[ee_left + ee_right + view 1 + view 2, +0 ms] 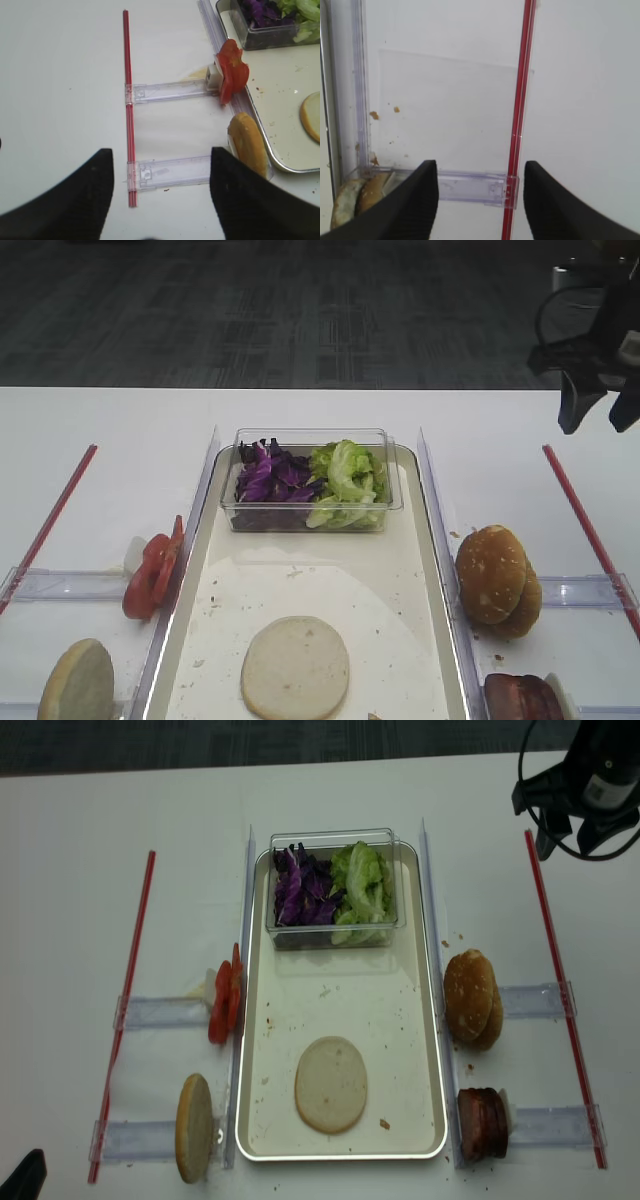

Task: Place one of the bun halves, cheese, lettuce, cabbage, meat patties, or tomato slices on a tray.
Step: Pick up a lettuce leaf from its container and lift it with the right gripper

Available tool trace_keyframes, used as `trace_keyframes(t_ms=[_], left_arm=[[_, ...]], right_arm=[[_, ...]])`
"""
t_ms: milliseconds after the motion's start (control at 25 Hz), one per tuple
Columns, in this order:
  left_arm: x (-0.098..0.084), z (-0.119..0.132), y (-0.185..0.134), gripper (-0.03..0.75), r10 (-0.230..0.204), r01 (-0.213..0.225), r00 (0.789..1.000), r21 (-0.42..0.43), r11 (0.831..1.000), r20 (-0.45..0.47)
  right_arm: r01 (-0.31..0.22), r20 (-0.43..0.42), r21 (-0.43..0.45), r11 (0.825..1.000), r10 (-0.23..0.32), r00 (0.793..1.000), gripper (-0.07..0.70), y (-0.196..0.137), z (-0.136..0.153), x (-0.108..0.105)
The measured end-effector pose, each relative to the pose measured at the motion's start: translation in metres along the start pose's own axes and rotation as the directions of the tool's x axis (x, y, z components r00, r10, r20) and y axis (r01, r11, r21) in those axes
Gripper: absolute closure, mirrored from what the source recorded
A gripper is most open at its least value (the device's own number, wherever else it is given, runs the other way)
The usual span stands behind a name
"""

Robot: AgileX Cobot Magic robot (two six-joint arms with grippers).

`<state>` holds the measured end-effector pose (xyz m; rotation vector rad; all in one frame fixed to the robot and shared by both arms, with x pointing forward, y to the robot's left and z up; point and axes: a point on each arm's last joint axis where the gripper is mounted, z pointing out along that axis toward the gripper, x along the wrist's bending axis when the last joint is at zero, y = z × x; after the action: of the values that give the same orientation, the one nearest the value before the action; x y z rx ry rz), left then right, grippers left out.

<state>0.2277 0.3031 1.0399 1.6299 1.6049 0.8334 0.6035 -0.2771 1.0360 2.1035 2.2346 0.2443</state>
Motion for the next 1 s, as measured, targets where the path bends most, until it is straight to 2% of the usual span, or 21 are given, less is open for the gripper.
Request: trace_keyframes(t_ms=[440,720,1000], left_arm=[[0.0,0.0,0.0,0.288,0.0,0.0,1.0,0.0,1.0,0.0],[0.0,0.0,0.0,0.288,0.0,0.0,1.0,0.0,1.0,0.0],[0.0,0.0,0.0,0.288,0.0,0.0,1.0,0.0,1.0,0.0]], right_arm=[[-0.007,-0.001,0.012,1.0,0.007,1.0,0.234,0.048,0.024,-0.002],[-0.009,-0.001,0.011,1.0,0.009,1.0,0.234,0.064,0.038,-0.003],[-0.009,-0.003,0.003,1.0,0.009,1.0,0.234,0.069,0.04,-0.003]])
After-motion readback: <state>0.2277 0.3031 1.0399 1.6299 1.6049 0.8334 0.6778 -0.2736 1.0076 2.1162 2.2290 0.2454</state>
